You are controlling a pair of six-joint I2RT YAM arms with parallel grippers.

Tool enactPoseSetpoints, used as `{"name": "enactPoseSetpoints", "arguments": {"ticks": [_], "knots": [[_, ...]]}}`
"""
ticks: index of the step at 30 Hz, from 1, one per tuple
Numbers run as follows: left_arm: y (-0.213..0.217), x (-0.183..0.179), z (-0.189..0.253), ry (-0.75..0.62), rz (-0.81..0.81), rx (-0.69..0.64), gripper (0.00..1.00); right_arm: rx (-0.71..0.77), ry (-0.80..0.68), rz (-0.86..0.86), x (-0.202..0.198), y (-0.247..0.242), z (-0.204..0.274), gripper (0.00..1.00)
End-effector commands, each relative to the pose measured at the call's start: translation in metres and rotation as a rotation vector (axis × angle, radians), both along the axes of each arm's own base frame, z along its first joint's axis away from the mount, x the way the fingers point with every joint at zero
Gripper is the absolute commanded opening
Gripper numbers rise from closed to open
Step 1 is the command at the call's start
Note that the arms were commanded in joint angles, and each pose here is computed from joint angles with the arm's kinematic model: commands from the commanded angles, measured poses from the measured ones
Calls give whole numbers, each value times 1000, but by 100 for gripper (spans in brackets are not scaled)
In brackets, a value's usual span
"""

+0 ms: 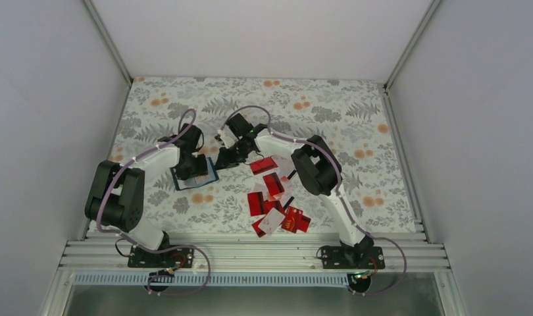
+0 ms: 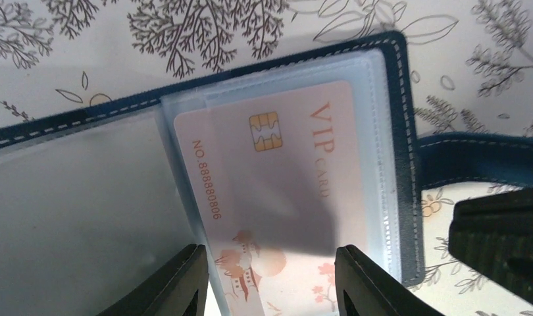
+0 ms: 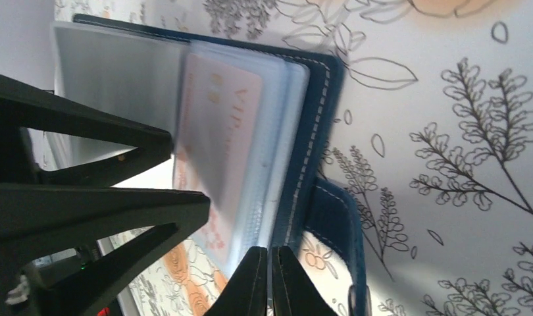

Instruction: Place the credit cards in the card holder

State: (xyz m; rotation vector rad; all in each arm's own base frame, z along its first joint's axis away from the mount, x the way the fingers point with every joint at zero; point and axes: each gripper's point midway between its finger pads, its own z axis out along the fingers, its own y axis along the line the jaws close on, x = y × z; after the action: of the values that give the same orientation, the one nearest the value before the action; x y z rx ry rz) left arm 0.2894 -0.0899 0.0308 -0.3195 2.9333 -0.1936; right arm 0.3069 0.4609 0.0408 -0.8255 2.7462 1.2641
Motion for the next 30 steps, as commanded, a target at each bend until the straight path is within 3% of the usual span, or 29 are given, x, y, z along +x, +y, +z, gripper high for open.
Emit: {"name": "enactPoseSetpoints", "arguments": {"ticks": [1,13,30], "knots": [[3,-2,-6,-6,11,8,48,-19,-7,-2,2,3,-7,4],[-8,-1,-16,-2,-6,-48,42,-71,45,3,-8,-6,-38,4],[-49,14,3,-86,-53,-288,39,-103,57,-1,-13,-12,-45,4]]}}
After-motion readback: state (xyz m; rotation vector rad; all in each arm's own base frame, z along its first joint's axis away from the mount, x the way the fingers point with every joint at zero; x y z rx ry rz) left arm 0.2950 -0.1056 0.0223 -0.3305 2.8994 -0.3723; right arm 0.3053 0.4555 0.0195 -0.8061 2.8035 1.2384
